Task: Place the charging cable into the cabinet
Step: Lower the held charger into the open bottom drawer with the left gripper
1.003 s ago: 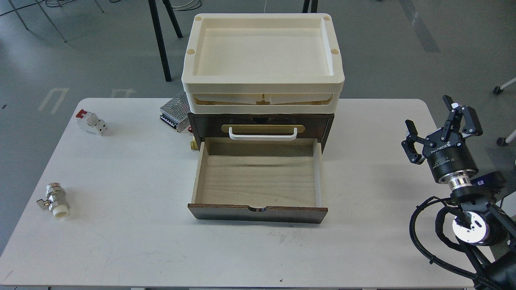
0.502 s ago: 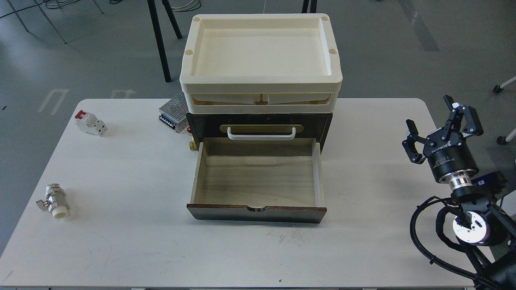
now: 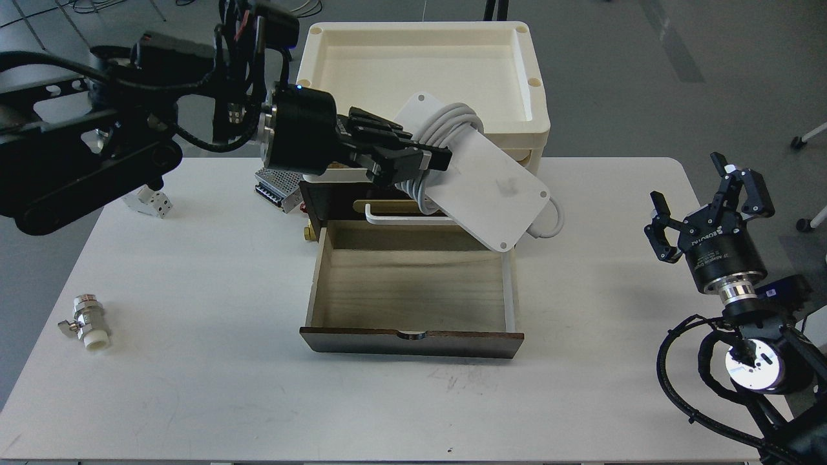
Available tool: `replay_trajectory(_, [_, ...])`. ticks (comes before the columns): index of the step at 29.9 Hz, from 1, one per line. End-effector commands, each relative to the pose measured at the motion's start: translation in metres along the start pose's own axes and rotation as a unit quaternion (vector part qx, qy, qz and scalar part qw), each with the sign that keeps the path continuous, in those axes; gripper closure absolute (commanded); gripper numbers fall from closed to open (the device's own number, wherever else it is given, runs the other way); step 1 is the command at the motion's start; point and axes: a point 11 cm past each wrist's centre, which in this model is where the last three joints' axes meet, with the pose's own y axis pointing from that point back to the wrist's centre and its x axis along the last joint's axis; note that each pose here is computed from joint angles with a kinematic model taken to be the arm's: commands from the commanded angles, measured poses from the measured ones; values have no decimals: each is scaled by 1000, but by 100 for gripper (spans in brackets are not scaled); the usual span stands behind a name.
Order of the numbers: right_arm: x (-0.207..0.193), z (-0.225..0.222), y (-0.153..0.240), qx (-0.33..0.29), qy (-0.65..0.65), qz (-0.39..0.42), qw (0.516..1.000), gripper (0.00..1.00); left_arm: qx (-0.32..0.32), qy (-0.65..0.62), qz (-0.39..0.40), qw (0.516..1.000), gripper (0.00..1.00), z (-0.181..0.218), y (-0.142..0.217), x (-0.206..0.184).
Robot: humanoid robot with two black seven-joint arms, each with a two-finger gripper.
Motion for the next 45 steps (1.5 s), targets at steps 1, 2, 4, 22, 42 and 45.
replay_trajectory(1, [0, 0, 0, 0, 0, 1, 1000, 0, 3, 26, -14, 1000, 96, -9, -3, -28])
replay_trajectory(2, [0, 0, 0, 0, 0, 0, 1000, 0, 3, 32, -16, 999, 96, -10, -3, -33])
replay_trajectory(4, [0, 0, 0, 0, 0, 0, 1000, 1, 3, 43, -19, 999, 96, -12, -4, -42])
replay_trajectory(22, [-1, 0, 0, 0, 0, -2, 1000, 1, 22, 128, -55, 990, 96, -38, -18, -126])
replay_trajectory(42, [-1, 0, -1, 1, 0, -1, 1000, 0, 20, 182, 4, 983, 95, -51, -30, -122])
replay_trajectory(45, [0, 0, 0, 0, 0, -1, 1000, 1, 25, 184, 13, 982, 95, -56, -32, -121])
